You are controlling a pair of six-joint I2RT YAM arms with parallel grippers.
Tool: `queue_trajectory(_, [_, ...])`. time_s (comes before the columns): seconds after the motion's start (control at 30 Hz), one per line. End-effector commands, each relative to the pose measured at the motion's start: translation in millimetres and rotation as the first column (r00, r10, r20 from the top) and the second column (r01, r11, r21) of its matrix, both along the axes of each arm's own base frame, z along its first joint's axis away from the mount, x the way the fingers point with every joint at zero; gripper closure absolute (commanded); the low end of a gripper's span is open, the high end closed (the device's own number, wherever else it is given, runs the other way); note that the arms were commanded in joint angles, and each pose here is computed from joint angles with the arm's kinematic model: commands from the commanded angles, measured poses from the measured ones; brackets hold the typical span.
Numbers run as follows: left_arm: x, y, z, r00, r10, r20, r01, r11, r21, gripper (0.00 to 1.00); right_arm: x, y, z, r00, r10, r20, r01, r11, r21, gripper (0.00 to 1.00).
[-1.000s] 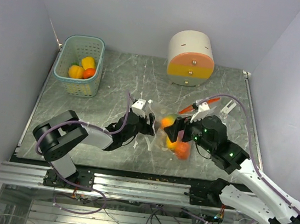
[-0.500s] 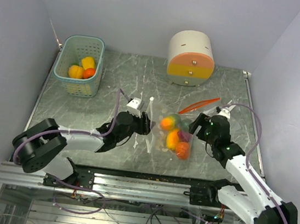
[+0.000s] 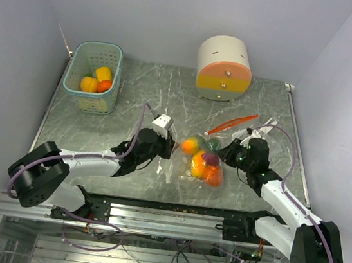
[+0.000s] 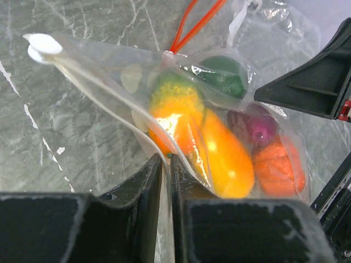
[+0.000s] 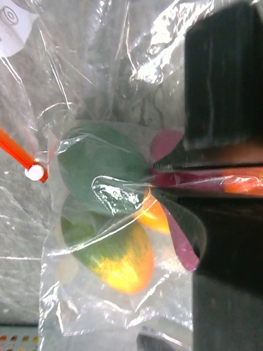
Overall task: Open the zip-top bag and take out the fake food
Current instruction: Open the zipper of the food storage bag at the center of the board.
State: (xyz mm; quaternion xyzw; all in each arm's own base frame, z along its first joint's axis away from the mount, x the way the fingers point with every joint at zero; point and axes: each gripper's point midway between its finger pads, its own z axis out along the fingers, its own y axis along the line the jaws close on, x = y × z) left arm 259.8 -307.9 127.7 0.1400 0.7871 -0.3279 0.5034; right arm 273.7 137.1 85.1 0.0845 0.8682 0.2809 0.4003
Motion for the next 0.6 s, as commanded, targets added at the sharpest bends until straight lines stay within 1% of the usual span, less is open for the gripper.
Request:
queue_trajectory(0.0, [0,-11,-3,0.998,-0.058,-0.018,0.059,0.997,0.048,0.77,3,5,8,0.998,0.027,0.048,-0.029,0.999,0.023,0.92])
queue_trajectory(0.03, [0,-12,-6,0.998,-0.063,-0.027,0.065,0.997,0.050,0.77,3,4,9,0.998,0.026,0.049,-0.027,0.999,0.020,0.99])
queue_trajectory(0.07, [-1,-14,-8,0.997,-0.069,-0.031,0.070,0.996,0.049,0.76,3,3,11,0.998,0.029,0.053,-0.029,0.999,0.016,1.00])
queue_trajectory(0.13, [-1,-16,-11,0.997,-0.073,-0.039,0.075,0.997,0.035,0.73,4,3,17,0.997,0.033,0.072,-0.034,0.999,0.011,1.00])
queue_trajectory(0.2, [-1,-16,-12,0.997,-0.066,-0.046,0.068,0.997,0.038,0.65,4,1,23,0.996,0.026,0.087,-0.027,1.000,0.003,1.00])
queue_trajectory(0.27, [1,-9,-15,0.998,-0.035,-0.052,0.038,0.997,0.063,0.59,5,-3,27,0.995,0.012,0.098,-0.010,1.000,-0.013,1.00])
queue_trajectory(0.33, [4,3,-19,0.998,0.021,-0.066,-0.014,0.994,0.104,0.57,4,-7,30,0.995,0.001,0.100,0.002,1.000,-0.026,1.00])
queue_trajectory(0.43, [6,20,-25,0.993,0.095,-0.065,-0.085,0.987,0.133,0.62,3,-6,46,0.991,0.011,0.132,-0.009,1.000,-0.011,1.00])
queue_trajectory(0.57, [4,24,-38,0.991,0.112,-0.077,-0.102,0.987,0.127,0.72,-1,-1,77,0.981,0.029,0.190,-0.034,0.999,0.027,1.00])
